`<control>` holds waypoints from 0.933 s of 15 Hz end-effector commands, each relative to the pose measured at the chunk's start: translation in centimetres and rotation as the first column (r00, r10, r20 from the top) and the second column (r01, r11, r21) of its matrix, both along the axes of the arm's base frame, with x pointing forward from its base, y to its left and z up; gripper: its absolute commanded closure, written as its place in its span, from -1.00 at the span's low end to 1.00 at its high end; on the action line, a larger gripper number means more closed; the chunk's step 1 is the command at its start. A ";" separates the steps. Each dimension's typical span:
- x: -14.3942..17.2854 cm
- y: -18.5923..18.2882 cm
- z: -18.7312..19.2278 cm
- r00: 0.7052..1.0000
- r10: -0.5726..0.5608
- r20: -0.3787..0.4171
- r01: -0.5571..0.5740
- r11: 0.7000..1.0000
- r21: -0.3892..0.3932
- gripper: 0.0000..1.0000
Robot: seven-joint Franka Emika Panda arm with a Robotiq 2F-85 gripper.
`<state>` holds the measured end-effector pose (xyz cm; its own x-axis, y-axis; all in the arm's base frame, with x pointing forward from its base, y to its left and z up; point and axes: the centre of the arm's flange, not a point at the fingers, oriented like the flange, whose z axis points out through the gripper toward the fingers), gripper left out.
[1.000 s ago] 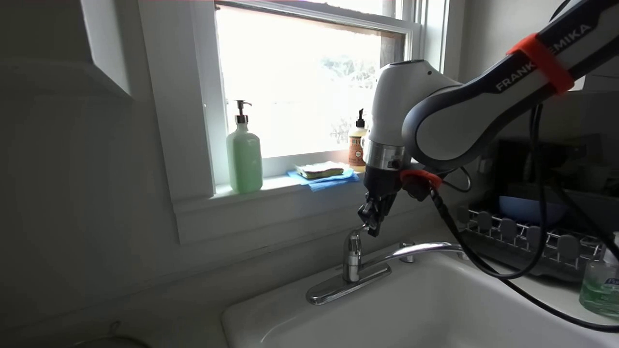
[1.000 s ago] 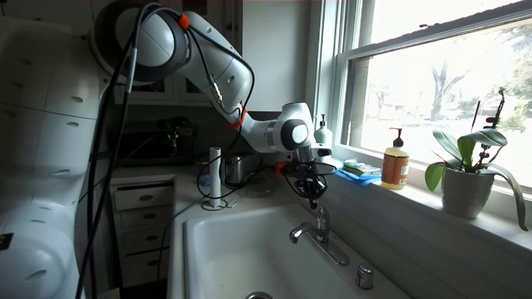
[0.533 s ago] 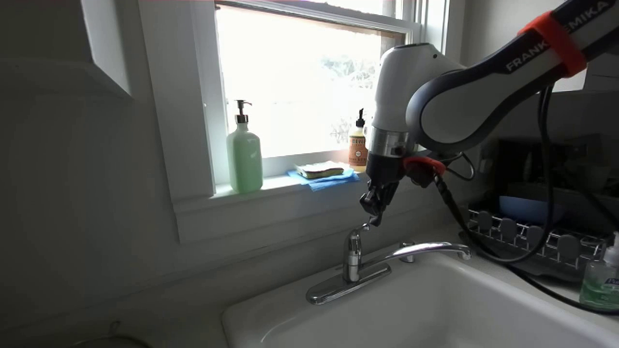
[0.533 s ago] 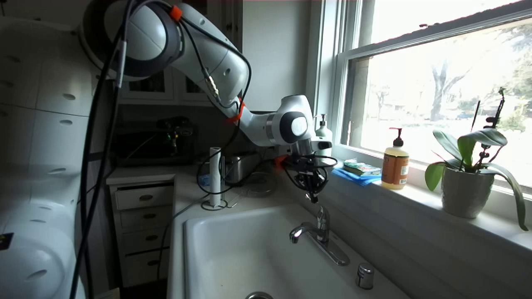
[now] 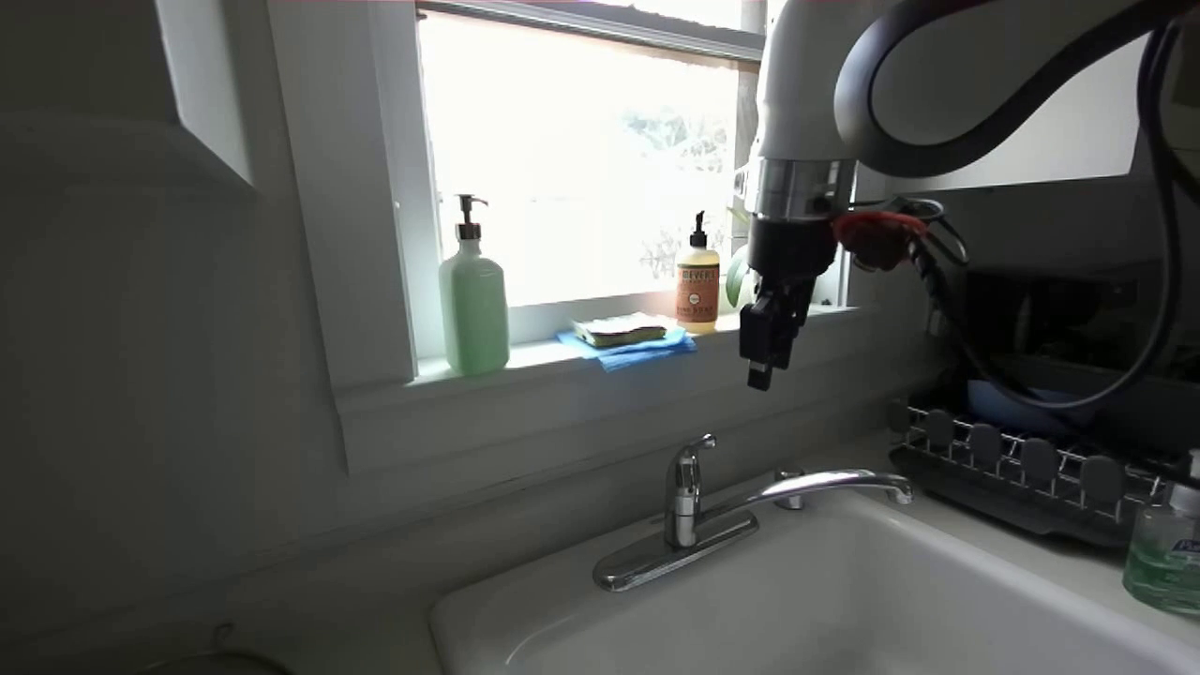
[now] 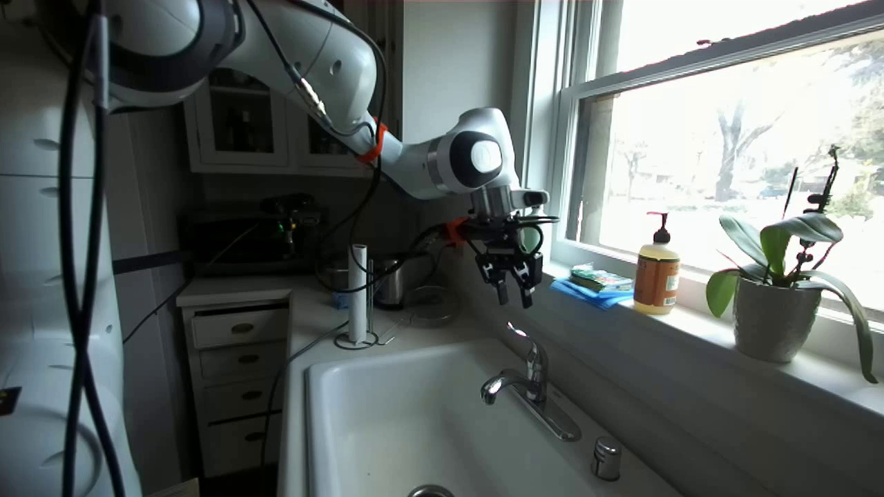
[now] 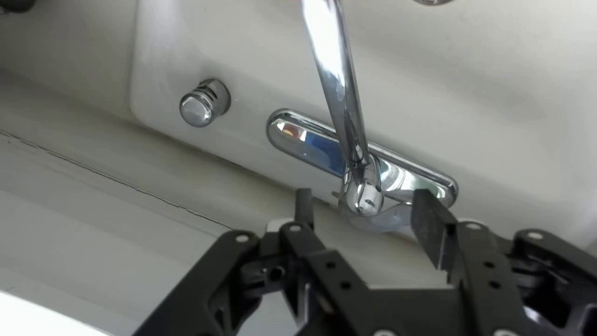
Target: Turn the faucet off
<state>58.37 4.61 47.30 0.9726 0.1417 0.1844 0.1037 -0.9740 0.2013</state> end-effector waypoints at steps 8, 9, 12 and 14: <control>-6.5 -3.5 4.5 0.994 -0.002 -0.106 0.010 0.998 0.069 -1.00; -6.9 -3.7 4.6 0.993 -0.006 -0.116 0.015 0.997 0.078 -1.00; -7.8 -4.2 4.8 0.988 -0.014 -0.152 0.027 0.996 0.080 -1.00; -6.5 -3.7 4.4 0.990 -0.026 -0.140 0.034 0.998 0.055 -1.00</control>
